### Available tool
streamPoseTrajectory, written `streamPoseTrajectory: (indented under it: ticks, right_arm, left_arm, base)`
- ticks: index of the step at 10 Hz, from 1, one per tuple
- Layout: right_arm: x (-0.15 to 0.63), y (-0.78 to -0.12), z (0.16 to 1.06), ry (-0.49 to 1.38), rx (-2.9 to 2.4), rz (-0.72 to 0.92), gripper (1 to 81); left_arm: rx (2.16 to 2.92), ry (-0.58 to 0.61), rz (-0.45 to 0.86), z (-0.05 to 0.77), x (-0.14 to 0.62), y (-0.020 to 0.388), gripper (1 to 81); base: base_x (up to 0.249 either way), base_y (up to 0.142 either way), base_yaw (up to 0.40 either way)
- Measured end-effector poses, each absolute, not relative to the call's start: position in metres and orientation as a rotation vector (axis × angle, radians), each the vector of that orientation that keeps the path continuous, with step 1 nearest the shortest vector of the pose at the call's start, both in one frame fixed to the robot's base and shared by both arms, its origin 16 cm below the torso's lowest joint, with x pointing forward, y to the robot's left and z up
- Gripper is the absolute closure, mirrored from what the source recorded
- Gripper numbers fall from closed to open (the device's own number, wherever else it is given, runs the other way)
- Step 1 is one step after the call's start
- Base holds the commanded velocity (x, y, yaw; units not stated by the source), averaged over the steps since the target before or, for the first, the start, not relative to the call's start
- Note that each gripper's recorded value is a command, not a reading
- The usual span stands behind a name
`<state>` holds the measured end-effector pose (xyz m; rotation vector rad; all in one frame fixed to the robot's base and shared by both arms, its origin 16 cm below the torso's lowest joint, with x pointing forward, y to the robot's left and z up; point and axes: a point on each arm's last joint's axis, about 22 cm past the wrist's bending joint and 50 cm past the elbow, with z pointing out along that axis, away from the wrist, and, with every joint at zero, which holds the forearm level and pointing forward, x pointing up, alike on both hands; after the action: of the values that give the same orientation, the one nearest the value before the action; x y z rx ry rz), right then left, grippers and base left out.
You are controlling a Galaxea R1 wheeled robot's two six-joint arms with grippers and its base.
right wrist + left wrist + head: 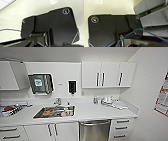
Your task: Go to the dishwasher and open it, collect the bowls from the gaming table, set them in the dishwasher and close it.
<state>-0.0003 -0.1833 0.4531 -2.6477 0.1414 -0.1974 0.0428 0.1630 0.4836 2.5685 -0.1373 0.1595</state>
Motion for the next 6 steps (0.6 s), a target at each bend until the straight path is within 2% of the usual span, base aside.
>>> streamPoseTrajectory:
  ticks: [2, 6]
  right_arm:
    - [0.0003, -0.1853, 0.4525, 0.141, -2.652, -0.2, 1.0]
    - [-0.0004, -0.1866, 0.4521, 0.141, -2.654, -0.198, 1.0]
  left_arm:
    - [2.569, -0.137, 0.159, 0.4835, 0.0422, 0.163, 1.0]
    - [2.567, -0.137, 0.159, 0.4837, 0.0422, 0.1618, 1.0]
  base:
    - [0.099, 0.0, 0.0]
    - [0.098, 0.063, 0.0]
